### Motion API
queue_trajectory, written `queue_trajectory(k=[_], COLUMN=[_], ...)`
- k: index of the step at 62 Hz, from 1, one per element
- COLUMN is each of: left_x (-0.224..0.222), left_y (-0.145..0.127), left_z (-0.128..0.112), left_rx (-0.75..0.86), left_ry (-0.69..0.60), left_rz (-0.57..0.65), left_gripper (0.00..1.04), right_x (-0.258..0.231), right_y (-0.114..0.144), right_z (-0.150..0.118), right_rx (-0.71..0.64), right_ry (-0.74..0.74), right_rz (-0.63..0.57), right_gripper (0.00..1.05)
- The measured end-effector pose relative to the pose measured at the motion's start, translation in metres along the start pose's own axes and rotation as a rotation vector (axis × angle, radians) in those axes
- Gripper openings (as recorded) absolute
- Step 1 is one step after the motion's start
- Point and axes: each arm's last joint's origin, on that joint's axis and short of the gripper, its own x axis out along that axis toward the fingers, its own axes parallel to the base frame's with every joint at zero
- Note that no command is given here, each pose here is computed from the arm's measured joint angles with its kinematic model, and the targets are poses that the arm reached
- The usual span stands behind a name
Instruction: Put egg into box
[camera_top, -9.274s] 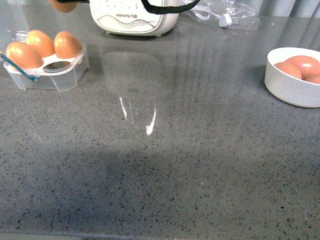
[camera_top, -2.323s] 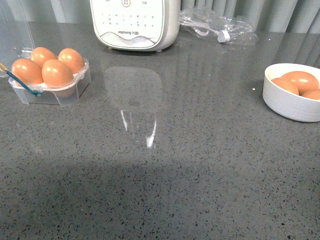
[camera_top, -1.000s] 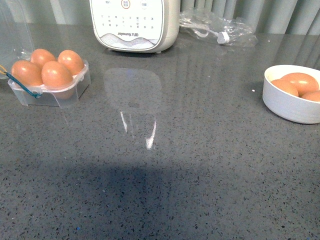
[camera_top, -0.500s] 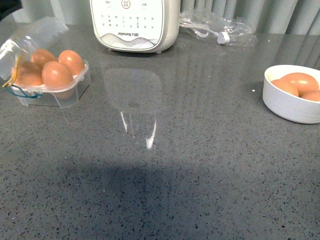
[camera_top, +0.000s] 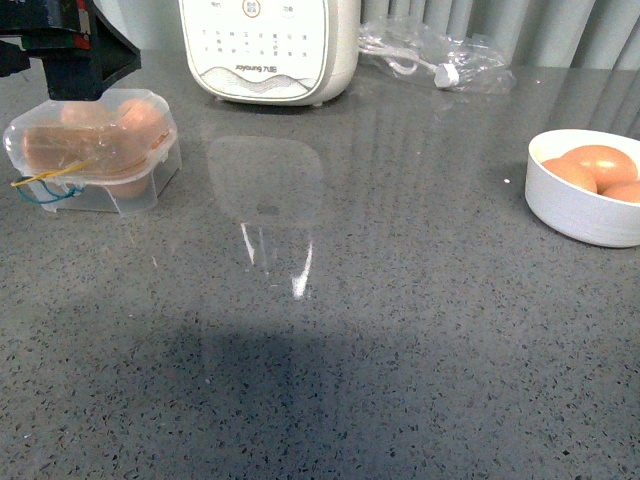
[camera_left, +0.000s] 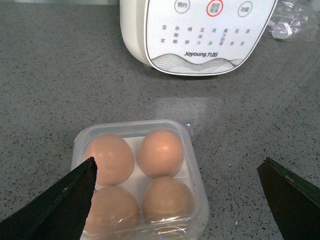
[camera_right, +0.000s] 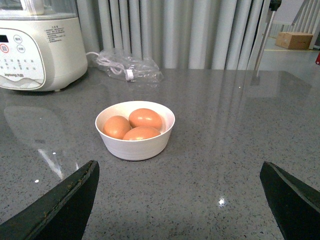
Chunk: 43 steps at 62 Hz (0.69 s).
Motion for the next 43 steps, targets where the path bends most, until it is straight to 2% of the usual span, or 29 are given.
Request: queue_trajectory(k=[5,14,25,43], left_x=[-0.007,-0.039,-0.078,-0.128], left_y=[0.003,0.009,0.015,0.008], left_z=[0.006,0.031,0.049,0.033], left_rx=[0.000,0.010,0.053,0.077], left_ry=[-0.016,-0.085,-0.138,-0.090], left_rz=[0.016,0.059,0.155,0.222], left_gripper=[0.98,0.98,0.98,0.98], right_x=[0.000,0.000,0.000,0.000], right_y=[0.000,0.000,0.000,0.000], right_z=[0.000,0.000,0.000,0.000], right_rx=[0.000,0.000,0.000,0.000], right_ry=[0.000,0.000,0.000,0.000], right_rz=[0.000,0.000,0.000,0.000], right_gripper=[0.97,0.97,0.97,0.97])
